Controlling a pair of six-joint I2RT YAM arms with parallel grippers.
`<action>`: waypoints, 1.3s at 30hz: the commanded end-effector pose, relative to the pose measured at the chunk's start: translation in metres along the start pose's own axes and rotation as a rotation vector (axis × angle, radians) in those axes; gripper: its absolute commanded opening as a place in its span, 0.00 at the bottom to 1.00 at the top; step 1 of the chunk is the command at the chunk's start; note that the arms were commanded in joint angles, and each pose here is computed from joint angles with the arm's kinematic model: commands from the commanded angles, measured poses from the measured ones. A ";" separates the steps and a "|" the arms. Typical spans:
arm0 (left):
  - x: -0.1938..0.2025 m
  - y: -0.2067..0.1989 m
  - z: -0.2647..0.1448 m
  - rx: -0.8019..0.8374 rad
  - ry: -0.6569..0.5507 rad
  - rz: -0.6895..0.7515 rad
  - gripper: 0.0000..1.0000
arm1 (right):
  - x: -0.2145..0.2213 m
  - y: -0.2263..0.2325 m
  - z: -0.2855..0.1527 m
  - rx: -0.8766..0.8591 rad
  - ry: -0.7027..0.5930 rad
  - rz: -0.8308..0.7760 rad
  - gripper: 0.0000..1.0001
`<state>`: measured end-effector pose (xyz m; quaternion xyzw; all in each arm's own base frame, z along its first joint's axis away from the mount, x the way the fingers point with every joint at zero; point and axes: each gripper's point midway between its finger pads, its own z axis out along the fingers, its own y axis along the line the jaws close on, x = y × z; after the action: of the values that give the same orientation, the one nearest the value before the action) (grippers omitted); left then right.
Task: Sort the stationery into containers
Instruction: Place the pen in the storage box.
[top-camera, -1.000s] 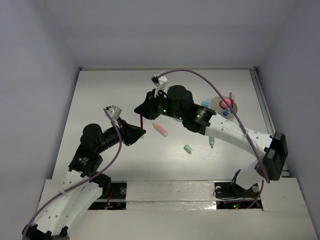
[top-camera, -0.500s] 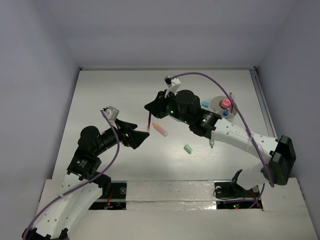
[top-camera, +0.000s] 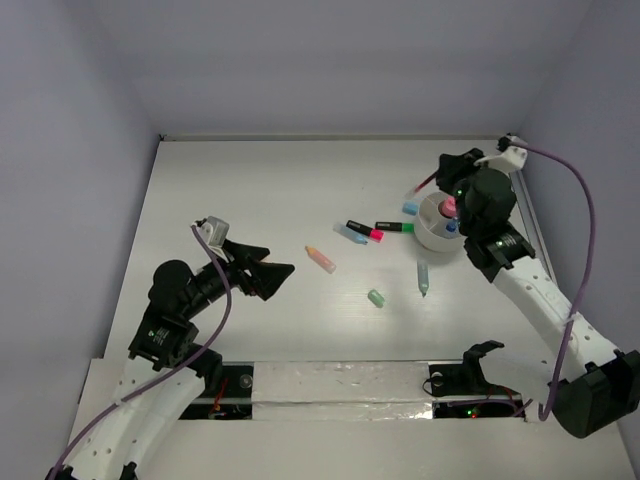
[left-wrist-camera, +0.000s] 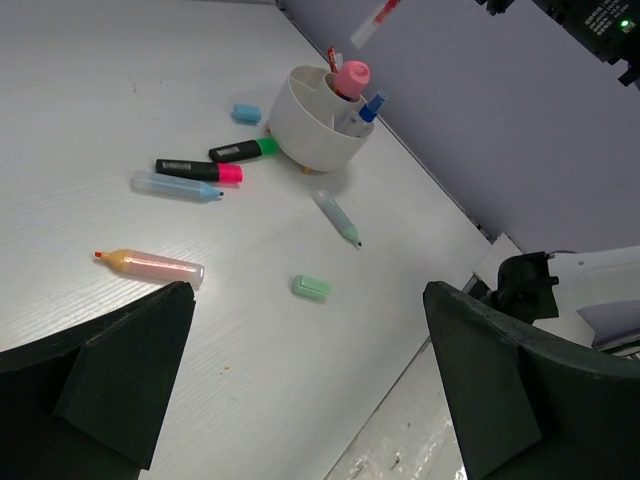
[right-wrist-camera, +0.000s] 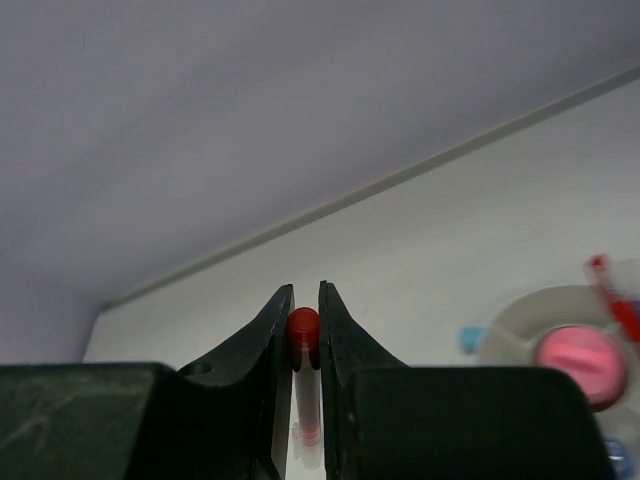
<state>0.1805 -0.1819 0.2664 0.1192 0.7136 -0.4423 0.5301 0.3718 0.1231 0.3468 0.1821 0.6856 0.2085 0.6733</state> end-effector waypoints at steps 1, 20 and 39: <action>-0.016 -0.011 -0.005 0.029 -0.067 0.022 0.99 | -0.042 -0.054 0.002 0.197 -0.155 -0.040 0.00; -0.030 -0.022 -0.023 0.036 -0.145 0.081 0.99 | -0.033 -0.213 0.027 0.639 -0.105 -0.178 0.00; -0.031 -0.022 -0.023 0.036 -0.146 0.083 0.99 | 0.002 -0.250 0.035 0.763 -0.013 -0.265 0.00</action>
<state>0.1672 -0.1684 0.2863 0.1124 0.6829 -0.4374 0.5741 0.4208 -0.0816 0.2360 0.3373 0.7004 -0.1196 0.6176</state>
